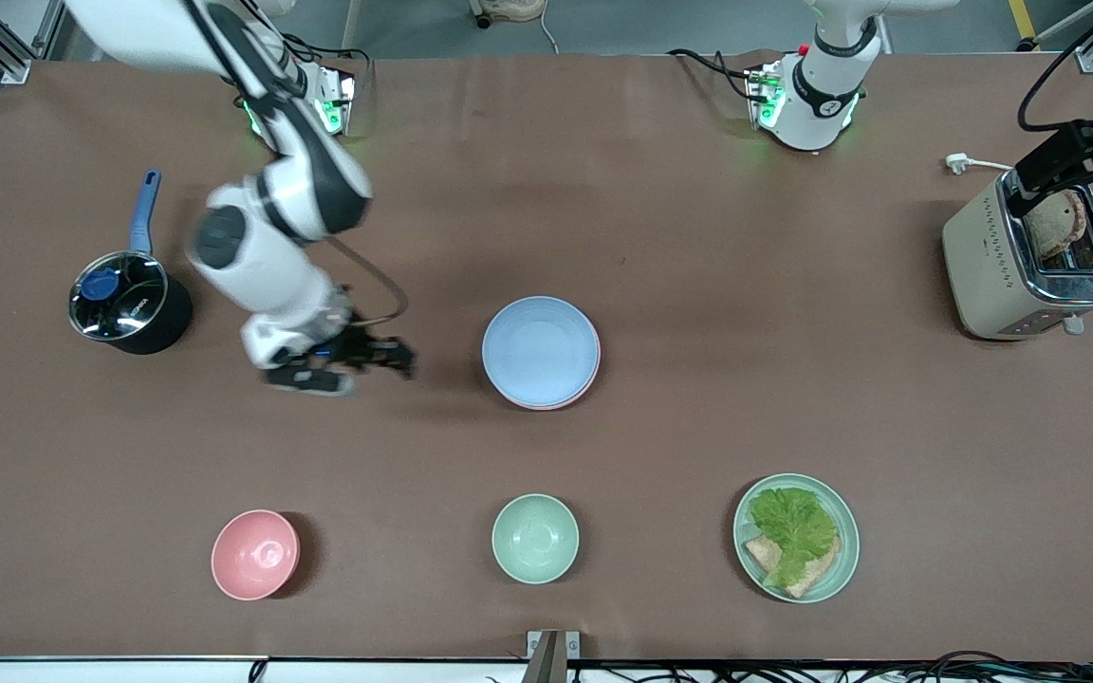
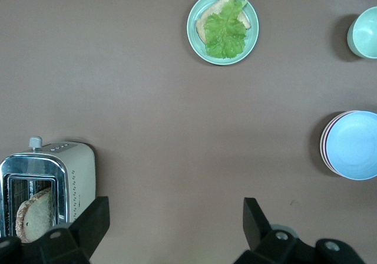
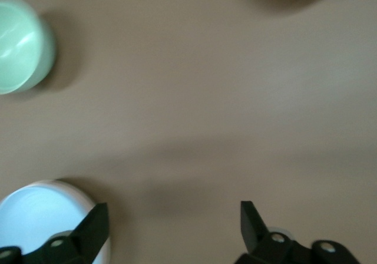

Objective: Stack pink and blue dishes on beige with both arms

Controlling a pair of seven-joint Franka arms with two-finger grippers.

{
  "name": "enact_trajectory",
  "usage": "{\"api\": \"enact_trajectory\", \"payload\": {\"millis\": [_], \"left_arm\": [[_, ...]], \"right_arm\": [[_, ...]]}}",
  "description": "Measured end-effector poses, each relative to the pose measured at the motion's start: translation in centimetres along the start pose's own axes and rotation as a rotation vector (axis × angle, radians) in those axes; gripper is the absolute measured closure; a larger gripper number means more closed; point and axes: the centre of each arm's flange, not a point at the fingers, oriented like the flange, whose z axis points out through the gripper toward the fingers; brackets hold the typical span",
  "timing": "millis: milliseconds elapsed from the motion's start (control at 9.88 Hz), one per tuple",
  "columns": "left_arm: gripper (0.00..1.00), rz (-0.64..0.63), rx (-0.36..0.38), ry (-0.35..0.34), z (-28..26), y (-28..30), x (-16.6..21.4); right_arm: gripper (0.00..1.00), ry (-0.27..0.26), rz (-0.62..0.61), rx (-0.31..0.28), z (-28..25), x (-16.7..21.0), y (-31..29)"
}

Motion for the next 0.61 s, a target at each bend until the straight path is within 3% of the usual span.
{"api": "enact_trajectory", "payload": {"millis": [101, 304, 405, 608], "left_arm": [[0.00, -0.004, 0.000, -0.005, 0.1, 0.4, -0.1], [0.00, -0.011, 0.001, -0.010, 0.2, 0.7, -0.1], [0.00, -0.012, 0.001, -0.010, 0.2, 0.8, -0.1], [0.00, -0.018, 0.001, -0.012, 0.3, 1.4, -0.2]], "right_arm": [[0.00, 0.019, 0.019, -0.079, -5.1, 2.3, 3.0], [0.00, 0.044, 0.110, -0.154, -15.1, 4.8, 8.0], [0.00, 0.046, 0.132, -0.176, -19.2, 5.3, 10.9], [0.00, -0.018, 0.148, -0.175, -24.8, 4.3, 15.0]]}}
